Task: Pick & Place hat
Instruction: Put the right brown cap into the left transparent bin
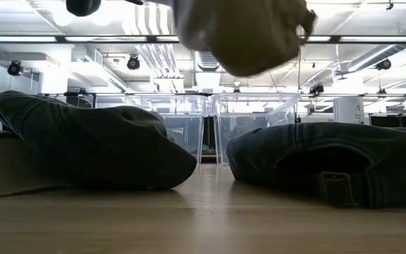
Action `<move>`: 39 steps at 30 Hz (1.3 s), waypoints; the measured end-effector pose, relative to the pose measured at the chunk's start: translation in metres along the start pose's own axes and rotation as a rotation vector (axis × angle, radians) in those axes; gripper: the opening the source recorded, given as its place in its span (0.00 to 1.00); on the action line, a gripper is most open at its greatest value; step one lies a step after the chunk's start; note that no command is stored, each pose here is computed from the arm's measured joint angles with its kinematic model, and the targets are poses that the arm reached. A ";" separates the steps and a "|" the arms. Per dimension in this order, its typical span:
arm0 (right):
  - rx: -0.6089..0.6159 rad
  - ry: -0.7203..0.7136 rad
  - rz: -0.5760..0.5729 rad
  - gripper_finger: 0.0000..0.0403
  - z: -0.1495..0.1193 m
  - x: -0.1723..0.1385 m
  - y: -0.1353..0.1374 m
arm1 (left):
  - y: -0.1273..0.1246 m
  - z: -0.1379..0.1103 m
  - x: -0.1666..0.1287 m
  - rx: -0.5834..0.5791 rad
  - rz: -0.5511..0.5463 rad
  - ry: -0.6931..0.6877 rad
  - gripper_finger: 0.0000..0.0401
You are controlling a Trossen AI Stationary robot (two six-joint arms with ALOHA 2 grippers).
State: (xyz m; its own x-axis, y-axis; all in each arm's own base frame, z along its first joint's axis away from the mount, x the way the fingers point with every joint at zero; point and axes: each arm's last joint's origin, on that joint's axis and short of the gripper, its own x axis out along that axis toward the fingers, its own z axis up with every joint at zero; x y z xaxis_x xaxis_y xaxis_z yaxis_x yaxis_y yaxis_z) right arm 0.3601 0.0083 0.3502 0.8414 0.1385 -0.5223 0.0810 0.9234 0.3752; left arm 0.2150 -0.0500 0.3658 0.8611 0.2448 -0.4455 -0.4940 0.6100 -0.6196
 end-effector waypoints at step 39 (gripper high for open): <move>-0.023 -0.166 -0.521 0.57 0.025 -0.071 0.008 | 0.021 0.077 -0.018 0.085 0.102 -0.186 0.02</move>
State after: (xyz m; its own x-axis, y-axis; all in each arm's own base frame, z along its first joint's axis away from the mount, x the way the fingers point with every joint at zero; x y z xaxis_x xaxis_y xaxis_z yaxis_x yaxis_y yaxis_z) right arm 0.3144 -0.0031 0.4096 0.7661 -0.3959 -0.5064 0.4996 0.8624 0.0815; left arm 0.1985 0.0161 0.4105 0.8185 0.4386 -0.3711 -0.5745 0.6341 -0.5176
